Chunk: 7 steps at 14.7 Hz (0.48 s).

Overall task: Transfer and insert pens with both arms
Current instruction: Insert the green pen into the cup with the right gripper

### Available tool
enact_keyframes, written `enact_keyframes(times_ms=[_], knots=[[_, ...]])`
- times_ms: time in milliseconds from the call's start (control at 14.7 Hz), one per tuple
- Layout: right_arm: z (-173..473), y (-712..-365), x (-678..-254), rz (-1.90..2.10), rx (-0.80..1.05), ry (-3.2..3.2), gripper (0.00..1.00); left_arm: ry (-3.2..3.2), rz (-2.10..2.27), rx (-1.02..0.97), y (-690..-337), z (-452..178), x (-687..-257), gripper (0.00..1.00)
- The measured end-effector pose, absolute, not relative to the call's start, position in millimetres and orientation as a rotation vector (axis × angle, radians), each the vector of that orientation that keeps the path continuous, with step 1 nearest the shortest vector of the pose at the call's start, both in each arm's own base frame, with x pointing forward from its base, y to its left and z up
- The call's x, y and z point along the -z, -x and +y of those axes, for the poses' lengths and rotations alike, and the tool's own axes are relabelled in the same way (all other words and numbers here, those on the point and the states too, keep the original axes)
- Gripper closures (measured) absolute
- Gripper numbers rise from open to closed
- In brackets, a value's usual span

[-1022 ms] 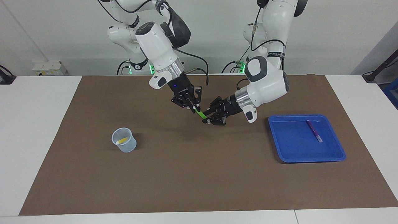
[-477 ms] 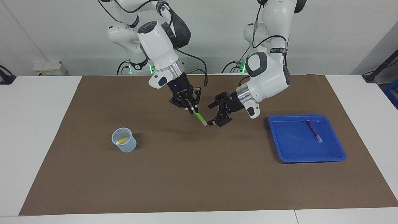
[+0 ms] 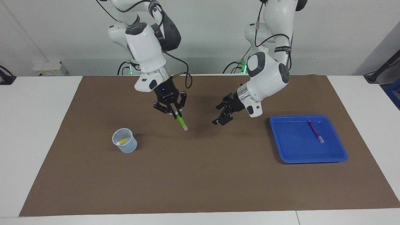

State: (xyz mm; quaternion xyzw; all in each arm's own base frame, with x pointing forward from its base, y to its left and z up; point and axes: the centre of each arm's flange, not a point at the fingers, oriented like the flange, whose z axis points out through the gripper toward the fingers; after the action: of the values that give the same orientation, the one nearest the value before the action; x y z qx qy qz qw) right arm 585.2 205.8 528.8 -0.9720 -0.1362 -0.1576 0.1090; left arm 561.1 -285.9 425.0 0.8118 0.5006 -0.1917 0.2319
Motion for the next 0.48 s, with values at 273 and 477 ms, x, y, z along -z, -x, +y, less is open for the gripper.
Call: enact_keyframes(times_ms=[273,477], knots=[[143,-583,-553,-0.494,0.432,2.898,0.81,-2.582,1.105,0.355,-565,-249,-413,0.0],[88,-582,-566,-0.522,0.424,2.928,0.81,-2.684,0.932,0.292,-576,-205,-411,0.0]])
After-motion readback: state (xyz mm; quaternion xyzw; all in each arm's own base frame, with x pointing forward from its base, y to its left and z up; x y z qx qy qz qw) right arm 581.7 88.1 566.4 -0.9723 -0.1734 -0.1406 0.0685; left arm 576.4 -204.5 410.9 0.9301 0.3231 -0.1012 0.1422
